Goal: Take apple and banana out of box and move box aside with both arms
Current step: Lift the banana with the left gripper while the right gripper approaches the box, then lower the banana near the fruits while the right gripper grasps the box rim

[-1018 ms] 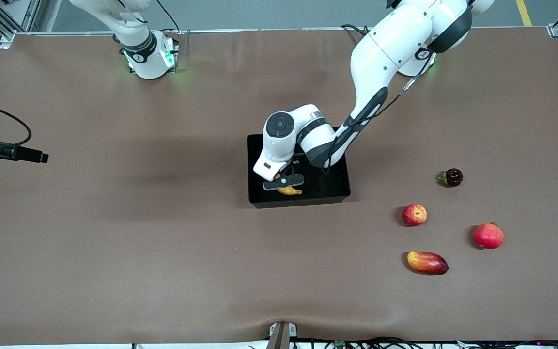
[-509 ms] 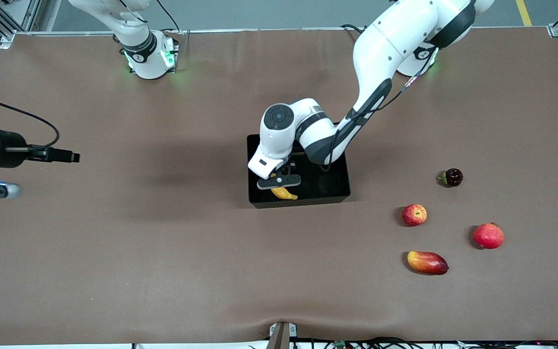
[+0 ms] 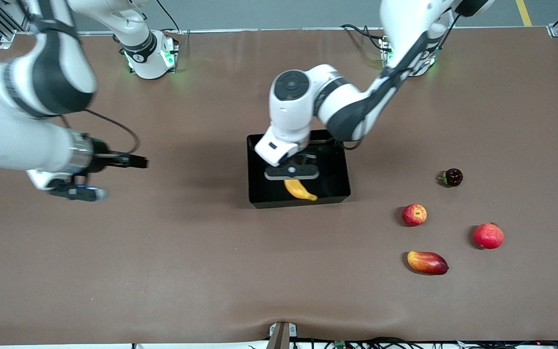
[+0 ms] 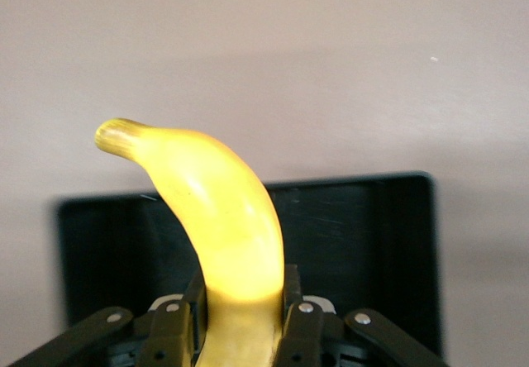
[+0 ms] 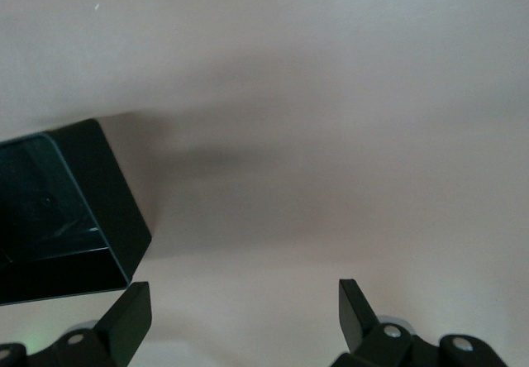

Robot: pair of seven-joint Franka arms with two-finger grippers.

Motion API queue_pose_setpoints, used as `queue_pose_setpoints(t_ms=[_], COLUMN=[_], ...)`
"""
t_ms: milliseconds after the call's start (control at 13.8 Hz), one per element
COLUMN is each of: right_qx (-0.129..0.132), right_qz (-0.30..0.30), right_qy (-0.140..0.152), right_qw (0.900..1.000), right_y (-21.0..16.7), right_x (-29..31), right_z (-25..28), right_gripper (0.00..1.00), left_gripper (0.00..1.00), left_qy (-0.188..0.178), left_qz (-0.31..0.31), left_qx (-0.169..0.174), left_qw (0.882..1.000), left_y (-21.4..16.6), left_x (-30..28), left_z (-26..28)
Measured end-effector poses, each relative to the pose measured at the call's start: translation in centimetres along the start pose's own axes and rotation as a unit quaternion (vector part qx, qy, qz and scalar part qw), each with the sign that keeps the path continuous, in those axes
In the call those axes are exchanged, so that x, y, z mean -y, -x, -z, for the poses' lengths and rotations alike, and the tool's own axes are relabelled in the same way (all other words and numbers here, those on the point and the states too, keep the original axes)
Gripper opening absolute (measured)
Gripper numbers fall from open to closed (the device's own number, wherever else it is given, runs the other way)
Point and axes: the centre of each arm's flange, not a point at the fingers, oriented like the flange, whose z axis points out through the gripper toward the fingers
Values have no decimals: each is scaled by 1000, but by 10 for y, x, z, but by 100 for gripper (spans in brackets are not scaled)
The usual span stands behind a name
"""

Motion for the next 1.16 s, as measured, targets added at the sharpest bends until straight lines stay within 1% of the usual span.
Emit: queue_pose_setpoints(t_ms=[218,436,582,727,873,1018,1164], right_qx=[-8,-40,-62,-76,-94,-108,-114], right_qz=[6,31,30,32,32,35,35], right_qy=[9,8,3,1,-5,-8,-1], right_qw=[1000,999,998,997,995,994,993], right_y=[18,41,54,65,71,69,61], right_x=[52,106,137,169,197,209,206], right_z=[-34,-85,-118,-155,-194,-224,-236], right_gripper=[100,100,100,100,100,100,100], left_gripper=[37,37,37,37,37,37,37], left_qy=[-30,-45,-50,-48,-40,-30,-17], left_qz=[-75,-127,-150,-164,-178,-198,-205], left_qx=[21,43,63,77,74,69,65], left_qw=[997,990,985,982,980,977,976], left_y=[-45,-70,-80,-88,-93,-93,-91], left_x=[98,191,252,314,365,407,445], left_z=[17,12,0,-16,-33,-56,-87])
